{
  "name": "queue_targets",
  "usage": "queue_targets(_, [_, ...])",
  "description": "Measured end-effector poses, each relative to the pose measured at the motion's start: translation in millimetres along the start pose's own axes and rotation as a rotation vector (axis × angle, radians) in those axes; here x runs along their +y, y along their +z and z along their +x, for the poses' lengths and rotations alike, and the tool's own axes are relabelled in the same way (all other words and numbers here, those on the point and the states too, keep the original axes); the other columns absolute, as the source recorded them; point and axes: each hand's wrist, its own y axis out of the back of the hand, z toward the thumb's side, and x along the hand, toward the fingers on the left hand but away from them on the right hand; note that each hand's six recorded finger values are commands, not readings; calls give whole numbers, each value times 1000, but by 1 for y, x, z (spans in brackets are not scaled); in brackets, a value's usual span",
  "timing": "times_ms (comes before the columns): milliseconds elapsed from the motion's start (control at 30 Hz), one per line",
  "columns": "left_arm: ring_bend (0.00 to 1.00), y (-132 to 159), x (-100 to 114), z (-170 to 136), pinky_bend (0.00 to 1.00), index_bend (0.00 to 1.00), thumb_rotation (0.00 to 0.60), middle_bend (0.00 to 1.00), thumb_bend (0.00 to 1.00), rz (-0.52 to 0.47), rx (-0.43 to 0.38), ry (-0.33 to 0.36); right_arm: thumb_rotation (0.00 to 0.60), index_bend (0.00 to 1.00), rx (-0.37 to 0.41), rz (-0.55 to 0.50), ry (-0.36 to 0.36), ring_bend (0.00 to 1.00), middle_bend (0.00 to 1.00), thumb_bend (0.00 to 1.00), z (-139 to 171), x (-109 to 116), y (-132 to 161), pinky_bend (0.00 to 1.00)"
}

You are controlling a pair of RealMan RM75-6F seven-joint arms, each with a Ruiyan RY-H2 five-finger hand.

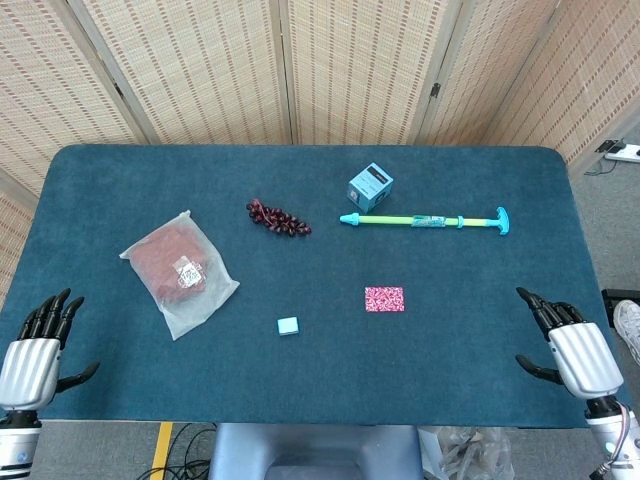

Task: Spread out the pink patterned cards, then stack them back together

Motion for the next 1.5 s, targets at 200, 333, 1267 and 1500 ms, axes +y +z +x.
queue_targets(200, [46, -1, 0, -2, 151, 116, 600, 43, 185, -3, 4, -3, 600, 0, 54, 11, 62, 799, 716, 205, -18, -9, 14, 778])
queue_targets(333, [46, 0, 0, -2, 151, 123, 600, 43, 185, -9, -1, -5, 600, 0, 97, 12, 123, 908, 856, 273, -32, -20, 26, 892])
queue_targets(1267, [46, -11, -6, -10, 151, 124, 600, 43, 184, -15, 29, -26, 600, 3, 249, -4, 607, 1000, 979, 379, -121, -104, 114, 1000])
queue_targets(1500, [46, -17, -4, -9, 151, 124, 600, 43, 184, -21, 46, -17, 600, 4, 242, 9, 655, 1000, 979, 382, -134, -118, 123, 1000])
